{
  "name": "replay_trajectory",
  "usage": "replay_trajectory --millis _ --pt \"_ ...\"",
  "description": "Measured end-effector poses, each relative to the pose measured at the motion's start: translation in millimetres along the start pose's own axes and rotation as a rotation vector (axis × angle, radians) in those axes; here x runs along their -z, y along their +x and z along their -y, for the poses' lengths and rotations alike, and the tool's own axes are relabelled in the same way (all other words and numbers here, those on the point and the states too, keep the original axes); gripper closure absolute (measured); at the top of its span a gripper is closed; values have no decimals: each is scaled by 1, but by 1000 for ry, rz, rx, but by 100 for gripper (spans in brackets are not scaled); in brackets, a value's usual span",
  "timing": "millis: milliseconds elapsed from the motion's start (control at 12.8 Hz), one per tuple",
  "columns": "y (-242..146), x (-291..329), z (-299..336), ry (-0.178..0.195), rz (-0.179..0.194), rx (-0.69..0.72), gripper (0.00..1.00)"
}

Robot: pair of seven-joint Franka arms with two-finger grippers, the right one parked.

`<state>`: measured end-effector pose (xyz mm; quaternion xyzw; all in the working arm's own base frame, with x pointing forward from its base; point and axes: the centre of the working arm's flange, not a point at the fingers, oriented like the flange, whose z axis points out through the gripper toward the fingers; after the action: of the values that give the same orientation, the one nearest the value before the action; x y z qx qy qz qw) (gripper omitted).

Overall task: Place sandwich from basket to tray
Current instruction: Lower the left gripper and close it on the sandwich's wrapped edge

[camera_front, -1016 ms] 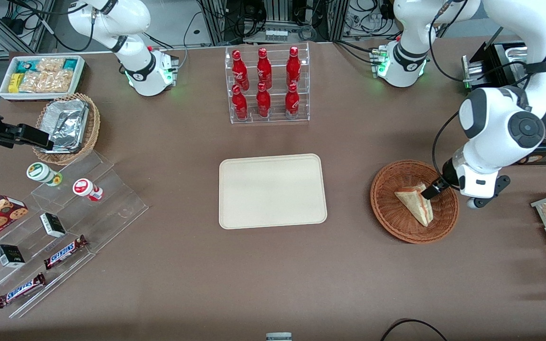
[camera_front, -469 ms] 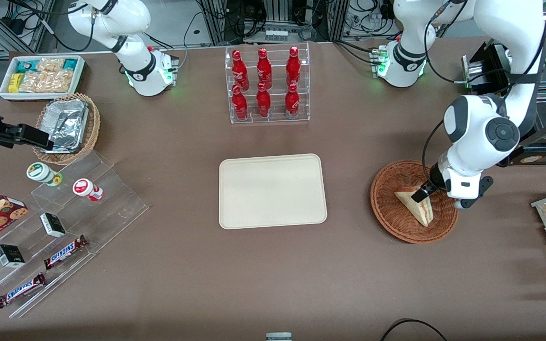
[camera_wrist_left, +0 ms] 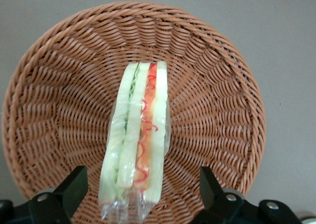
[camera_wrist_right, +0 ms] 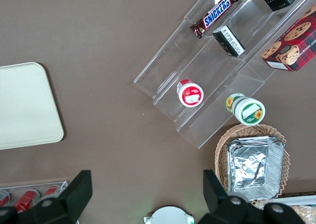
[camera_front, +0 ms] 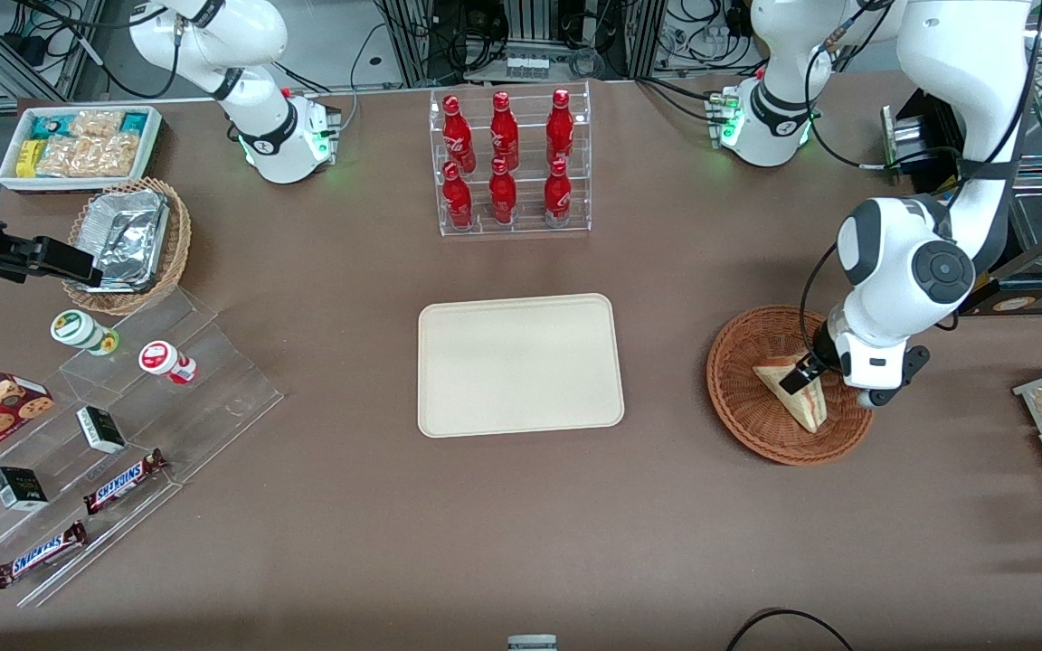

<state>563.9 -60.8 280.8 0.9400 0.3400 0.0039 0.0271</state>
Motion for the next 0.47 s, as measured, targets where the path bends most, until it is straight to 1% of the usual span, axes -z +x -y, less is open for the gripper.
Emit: replay_trajectory --millis 234,312,469 --pt "0 -18 2 16 16 2 1" --pt "-1 -22 4 22 22 3 4" --pt "-2 -26 6 28 27 5 26"
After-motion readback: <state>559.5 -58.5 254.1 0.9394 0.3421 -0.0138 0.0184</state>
